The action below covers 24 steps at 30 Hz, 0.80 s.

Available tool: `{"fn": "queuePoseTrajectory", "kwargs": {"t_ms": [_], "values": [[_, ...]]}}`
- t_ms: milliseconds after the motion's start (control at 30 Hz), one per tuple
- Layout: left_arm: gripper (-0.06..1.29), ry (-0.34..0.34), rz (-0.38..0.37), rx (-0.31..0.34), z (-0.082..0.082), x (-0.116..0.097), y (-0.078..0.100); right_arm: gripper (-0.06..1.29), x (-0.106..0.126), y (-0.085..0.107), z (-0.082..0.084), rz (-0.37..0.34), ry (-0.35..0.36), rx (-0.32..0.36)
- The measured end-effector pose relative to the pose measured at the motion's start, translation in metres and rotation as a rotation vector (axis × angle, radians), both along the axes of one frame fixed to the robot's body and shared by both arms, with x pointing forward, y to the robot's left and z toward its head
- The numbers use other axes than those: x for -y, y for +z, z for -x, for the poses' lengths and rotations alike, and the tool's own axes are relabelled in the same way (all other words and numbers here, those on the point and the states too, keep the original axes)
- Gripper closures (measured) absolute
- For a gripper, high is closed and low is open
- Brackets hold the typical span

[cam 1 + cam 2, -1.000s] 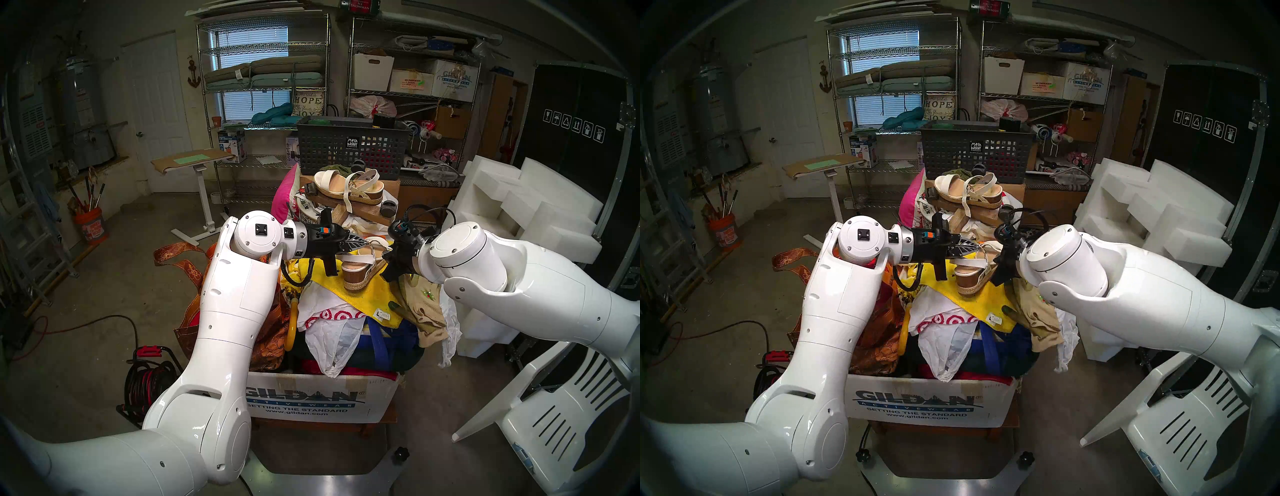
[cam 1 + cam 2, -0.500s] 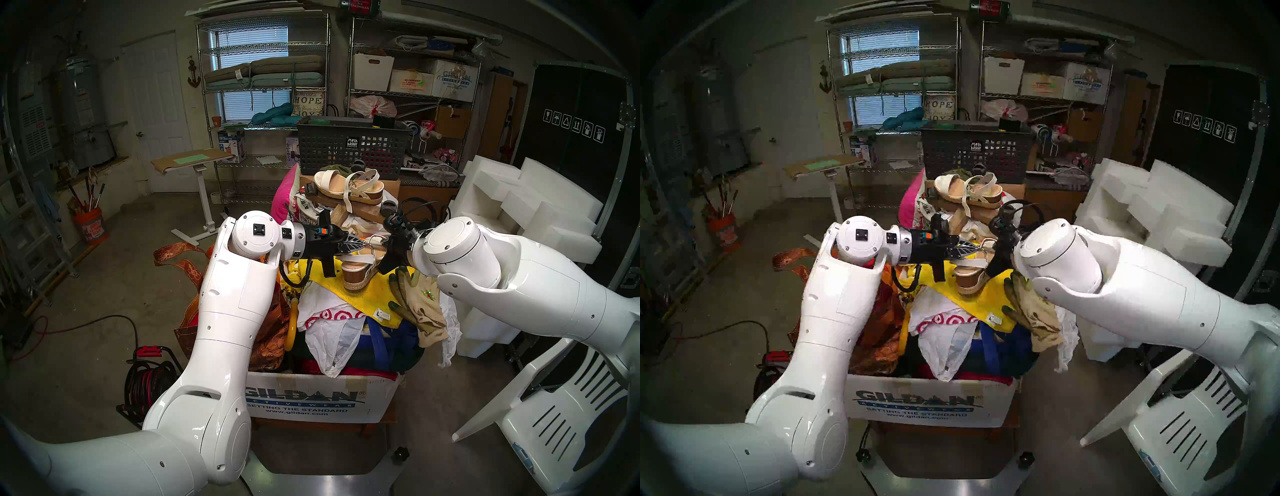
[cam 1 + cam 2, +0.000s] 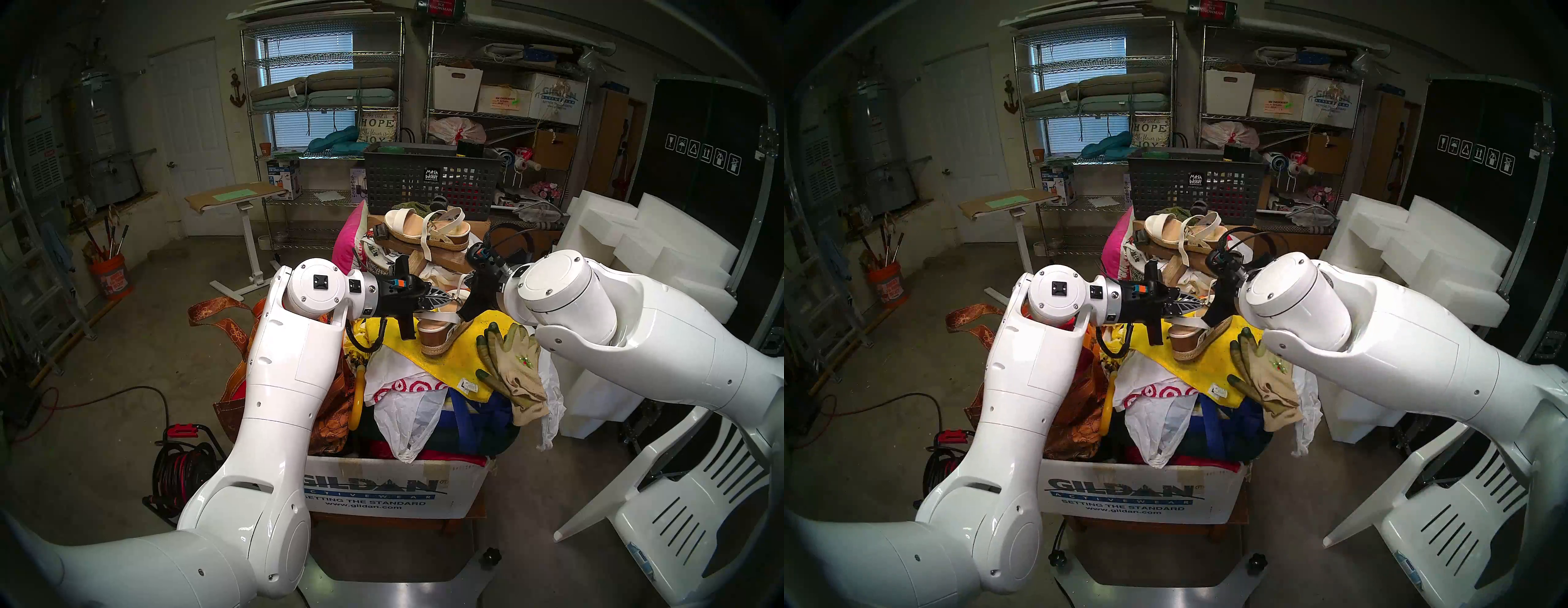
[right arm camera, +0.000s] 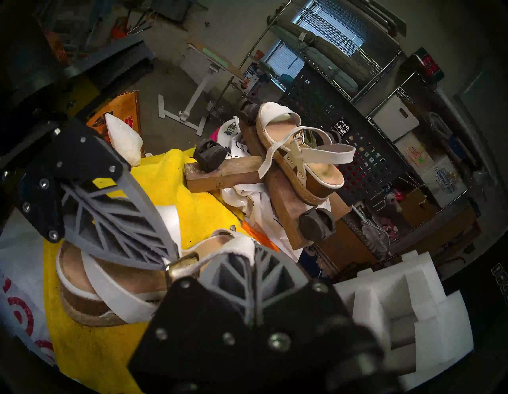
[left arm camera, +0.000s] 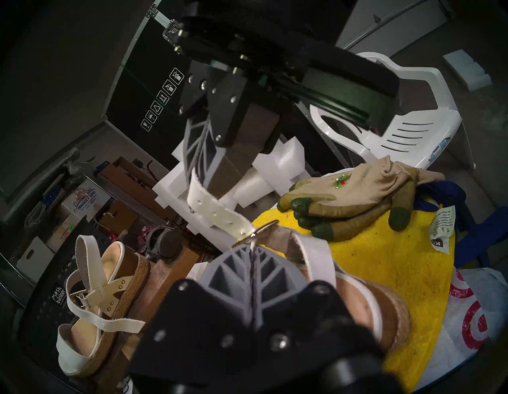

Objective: Unbuckle a shoe

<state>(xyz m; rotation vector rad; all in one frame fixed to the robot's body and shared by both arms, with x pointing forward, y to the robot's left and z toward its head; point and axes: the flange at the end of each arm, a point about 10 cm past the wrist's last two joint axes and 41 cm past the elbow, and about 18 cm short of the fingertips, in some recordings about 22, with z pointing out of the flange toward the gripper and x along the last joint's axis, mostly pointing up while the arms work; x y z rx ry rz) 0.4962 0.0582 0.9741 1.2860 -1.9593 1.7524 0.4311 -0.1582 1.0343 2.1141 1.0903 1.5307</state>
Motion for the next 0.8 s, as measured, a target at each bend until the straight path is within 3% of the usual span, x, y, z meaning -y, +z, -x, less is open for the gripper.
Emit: {"fn": "queuePoseTrajectory", "kwargs": {"t_ms": [400,800], "values": [[1.26,-0.005,0.011,-0.004,0.004,0.019,0.001,1.25,0.011,0.005,0.014,0.035,-0.022,-0.045],[1.26,-0.006,0.023,-0.001,0.005,0.028,0.004,1.25,0.018,0.014,0.02,0.059,-0.052,-0.025]]}}
